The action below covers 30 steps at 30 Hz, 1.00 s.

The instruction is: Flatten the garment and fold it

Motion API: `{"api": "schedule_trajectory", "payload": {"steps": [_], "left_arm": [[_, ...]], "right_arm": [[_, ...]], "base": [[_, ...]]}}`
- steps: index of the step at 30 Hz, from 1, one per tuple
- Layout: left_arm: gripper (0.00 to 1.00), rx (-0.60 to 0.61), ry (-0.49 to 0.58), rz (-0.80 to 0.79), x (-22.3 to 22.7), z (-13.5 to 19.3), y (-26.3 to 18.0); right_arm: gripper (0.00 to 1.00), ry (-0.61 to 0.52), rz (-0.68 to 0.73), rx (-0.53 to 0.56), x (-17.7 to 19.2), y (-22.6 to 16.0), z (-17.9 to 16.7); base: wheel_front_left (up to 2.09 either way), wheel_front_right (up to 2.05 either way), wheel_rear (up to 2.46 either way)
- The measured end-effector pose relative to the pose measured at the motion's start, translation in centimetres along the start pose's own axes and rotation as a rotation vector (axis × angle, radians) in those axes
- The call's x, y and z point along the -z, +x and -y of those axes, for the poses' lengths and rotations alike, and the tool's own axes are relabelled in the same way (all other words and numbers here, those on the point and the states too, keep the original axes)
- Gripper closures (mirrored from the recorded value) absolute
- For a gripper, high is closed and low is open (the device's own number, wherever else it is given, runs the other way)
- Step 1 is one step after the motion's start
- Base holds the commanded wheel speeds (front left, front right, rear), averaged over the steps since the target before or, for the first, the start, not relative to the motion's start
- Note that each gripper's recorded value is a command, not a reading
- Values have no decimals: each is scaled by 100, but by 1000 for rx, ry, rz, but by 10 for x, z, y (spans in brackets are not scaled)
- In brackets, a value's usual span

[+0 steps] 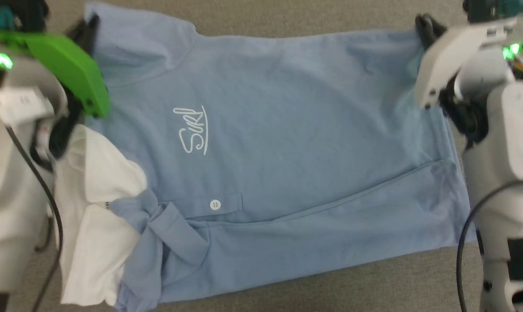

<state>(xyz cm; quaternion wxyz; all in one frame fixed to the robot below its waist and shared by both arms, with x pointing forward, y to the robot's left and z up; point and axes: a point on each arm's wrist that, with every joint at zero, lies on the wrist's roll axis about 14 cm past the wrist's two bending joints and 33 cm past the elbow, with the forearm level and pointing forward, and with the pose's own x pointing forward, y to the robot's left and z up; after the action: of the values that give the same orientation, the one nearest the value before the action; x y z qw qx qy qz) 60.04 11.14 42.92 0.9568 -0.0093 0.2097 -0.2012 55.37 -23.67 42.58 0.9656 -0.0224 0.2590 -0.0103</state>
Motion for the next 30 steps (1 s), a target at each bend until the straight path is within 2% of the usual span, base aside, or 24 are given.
{"api": "schedule_trajectory", "payload": {"steps": [6, 14, 16, 17, 28, 29, 30], "left_arm": [[100, 4, -72, 74, 10, 16, -61], [100, -26, -221, 38, 54, 41, -145], [100, -25, -262, 21, 66, 51, -162], [100, -27, -327, -5, 81, 61, -181], [100, -53, -393, -113, 132, 71, -212], [74, -58, -391, -111, 133, 70, -213], [24, -61, -389, -104, 134, 70, -213]], "right_arm": [[100, 43, 90, -19, 9, -41, 3], [100, 54, 46, 4, 41, -85, 18], [100, 42, 21, 8, 48, -94, 21], [100, 20, -26, 4, 59, -101, 21], [100, -31, -273, -39, 116, -116, 7], [100, -26, -282, -37, 117, -117, 7], [89, -19, -288, -37, 118, -117, 6]], "base": [[0, 0, 0], [0, 0, 0], [0, 0, 0], [0, 0, 0], [0, 0, 0], [0, 0, 0], [0, 0, 0]]}}
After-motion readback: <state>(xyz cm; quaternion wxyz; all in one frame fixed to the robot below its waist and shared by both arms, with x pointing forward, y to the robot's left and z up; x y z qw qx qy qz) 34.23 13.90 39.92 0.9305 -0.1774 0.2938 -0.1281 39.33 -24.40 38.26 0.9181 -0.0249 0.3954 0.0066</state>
